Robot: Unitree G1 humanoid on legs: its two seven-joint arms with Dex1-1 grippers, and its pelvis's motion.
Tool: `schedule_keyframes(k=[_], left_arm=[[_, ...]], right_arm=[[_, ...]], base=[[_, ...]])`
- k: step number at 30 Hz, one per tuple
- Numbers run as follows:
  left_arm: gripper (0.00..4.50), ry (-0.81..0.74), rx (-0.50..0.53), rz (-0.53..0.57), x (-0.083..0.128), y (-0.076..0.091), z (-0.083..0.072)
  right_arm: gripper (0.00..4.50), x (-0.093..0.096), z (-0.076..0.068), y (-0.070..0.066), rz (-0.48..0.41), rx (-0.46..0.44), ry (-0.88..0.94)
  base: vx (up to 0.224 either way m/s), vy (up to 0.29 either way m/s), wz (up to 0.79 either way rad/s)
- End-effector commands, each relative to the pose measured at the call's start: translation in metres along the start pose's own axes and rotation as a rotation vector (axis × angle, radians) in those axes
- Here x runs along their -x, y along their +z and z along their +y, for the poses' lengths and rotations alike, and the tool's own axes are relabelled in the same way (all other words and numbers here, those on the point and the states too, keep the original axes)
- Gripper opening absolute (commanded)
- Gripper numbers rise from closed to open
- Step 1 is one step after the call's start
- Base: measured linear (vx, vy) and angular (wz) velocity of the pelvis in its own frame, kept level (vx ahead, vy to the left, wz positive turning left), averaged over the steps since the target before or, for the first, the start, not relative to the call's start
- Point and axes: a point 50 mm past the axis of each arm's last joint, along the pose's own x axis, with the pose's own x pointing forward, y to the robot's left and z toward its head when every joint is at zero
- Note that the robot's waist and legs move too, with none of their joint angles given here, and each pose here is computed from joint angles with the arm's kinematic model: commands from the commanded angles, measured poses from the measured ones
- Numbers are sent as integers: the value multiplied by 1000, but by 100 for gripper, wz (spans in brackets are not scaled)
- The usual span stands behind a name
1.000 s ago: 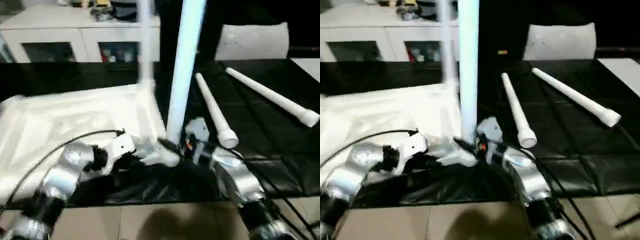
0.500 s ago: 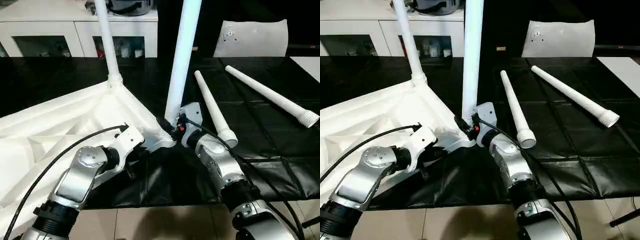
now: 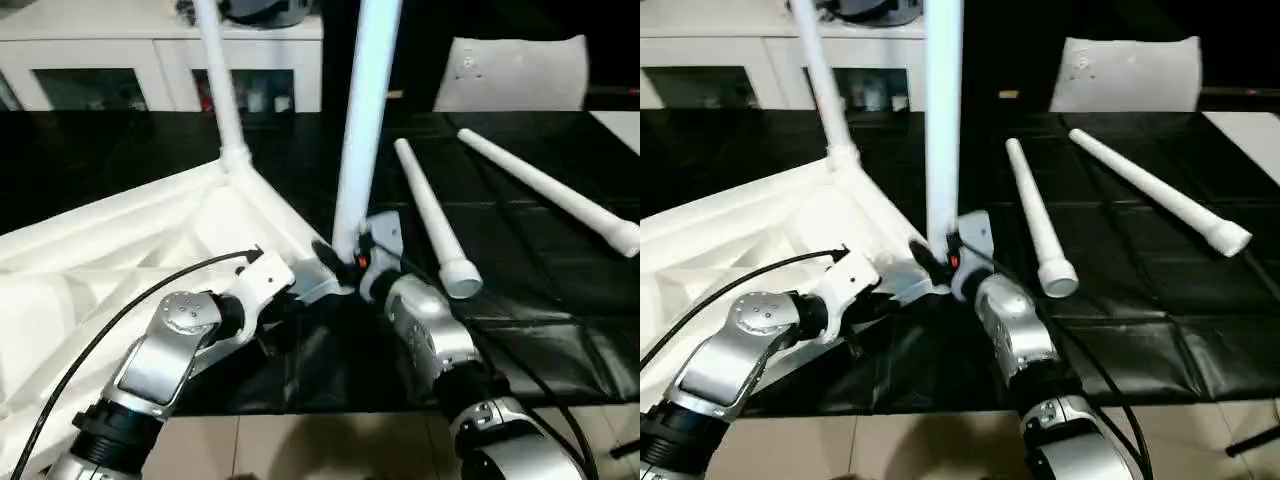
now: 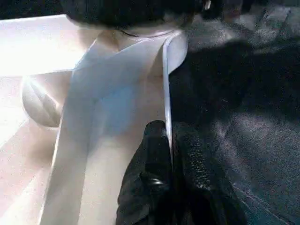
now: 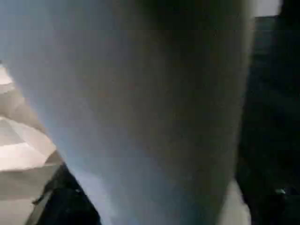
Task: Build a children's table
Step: Rotate leg to tighten
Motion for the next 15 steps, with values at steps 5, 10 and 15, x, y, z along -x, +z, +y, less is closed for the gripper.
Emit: schedule_keyframes(k=[5,10,15], left_arm=[[0,-9,-80,-29,0,7,12],[0,-77,-125,-39,1,7,15],[0,-190,-212,-22,3,4,16]], right_arm=[[401,33,-4,-27,55,-16,60],[439,53,-18,-20,29,48,70],[445,71,-30,-5,14,128,152]], base=[[0,0,0],[0,0,0],[0,0,0]])
